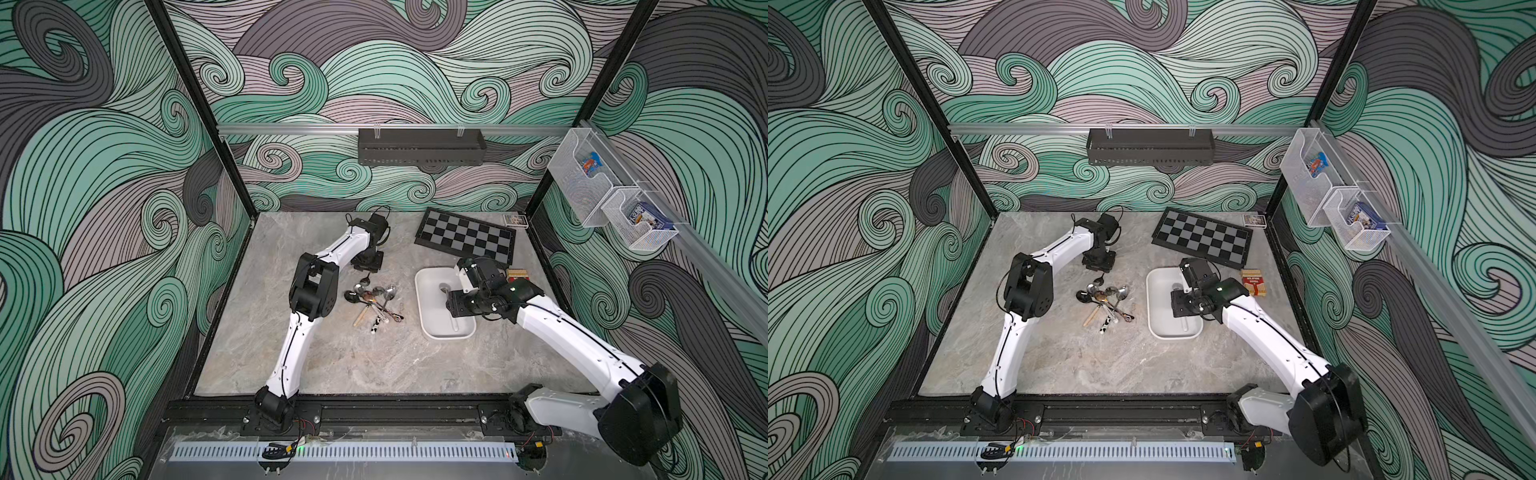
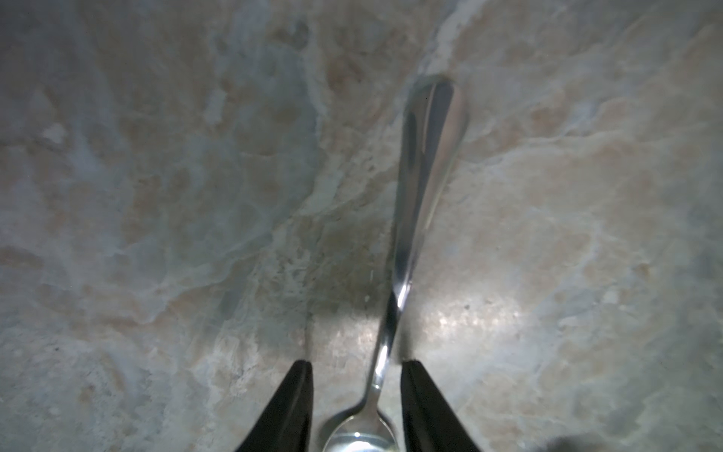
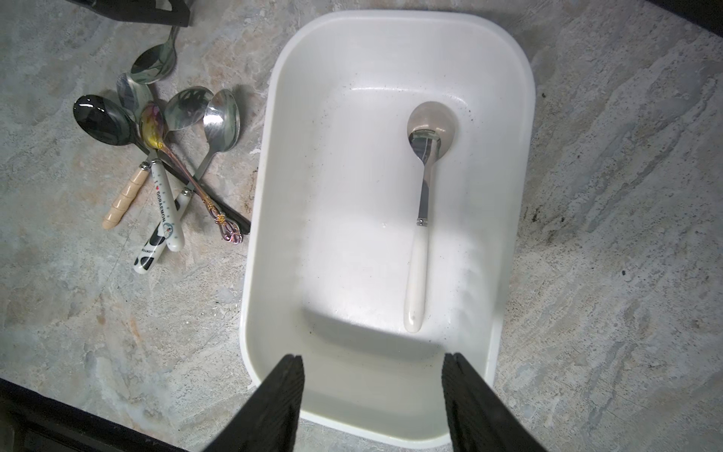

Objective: Put the spoon into the storage box
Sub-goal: Pick up the spoon from the center of the board.

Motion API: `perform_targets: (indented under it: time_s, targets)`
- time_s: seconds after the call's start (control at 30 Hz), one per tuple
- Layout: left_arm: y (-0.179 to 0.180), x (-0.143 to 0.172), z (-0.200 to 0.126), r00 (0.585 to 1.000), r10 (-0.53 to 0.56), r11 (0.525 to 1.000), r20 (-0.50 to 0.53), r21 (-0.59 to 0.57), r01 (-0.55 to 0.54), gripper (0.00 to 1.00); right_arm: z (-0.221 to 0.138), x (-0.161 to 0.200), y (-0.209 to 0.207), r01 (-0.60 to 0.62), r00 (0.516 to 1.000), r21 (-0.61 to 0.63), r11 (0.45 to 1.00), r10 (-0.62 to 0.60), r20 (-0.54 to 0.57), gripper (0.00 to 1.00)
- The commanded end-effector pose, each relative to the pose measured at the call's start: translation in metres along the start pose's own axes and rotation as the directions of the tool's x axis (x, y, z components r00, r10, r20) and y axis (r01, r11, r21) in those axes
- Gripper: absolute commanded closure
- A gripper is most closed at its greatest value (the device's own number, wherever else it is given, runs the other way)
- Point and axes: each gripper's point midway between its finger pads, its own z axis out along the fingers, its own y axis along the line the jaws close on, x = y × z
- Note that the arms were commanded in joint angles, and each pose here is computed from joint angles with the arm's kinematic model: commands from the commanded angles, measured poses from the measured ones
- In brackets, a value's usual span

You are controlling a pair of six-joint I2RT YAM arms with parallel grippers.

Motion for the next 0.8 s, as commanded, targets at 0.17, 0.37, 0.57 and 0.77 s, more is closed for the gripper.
perform_targets:
  time_s: [0.17, 0.37, 0.57, 0.77]
  targets:
    - [-0.001, 0.014, 0.025, 0.998, 0.006, 1.000, -0.069, -0.003, -0.007, 0.71, 0.004, 0.006, 0.006, 0.004, 1.000, -0.029, 1.000, -0.004, -0.020, 0.38]
    - [-0.003, 0.021, 0.031, 0.996, 0.011, 1.000, -0.091, -0.011, -0.012, 0.89, 0.005, 0.005, 0.006, 0.004, 1.000, -0.028, 1.000, -0.004, -0.020, 0.38]
    - [-0.001, 0.011, 0.006, 0.999, -0.017, 1.000, -0.038, -0.017, 0.017, 1.00, 0.007, 0.004, 0.008, 0.001, 1.000, -0.042, 0.999, -0.001, -0.002, 0.38]
    - [-0.003, -0.008, -0.057, 0.995, -0.067, 0.997, 0.075, 0.031, 0.065, 1.00, 0.015, 0.004, 0.003, -0.006, 1.000, -0.023, 1.000, 0.006, 0.005, 0.38]
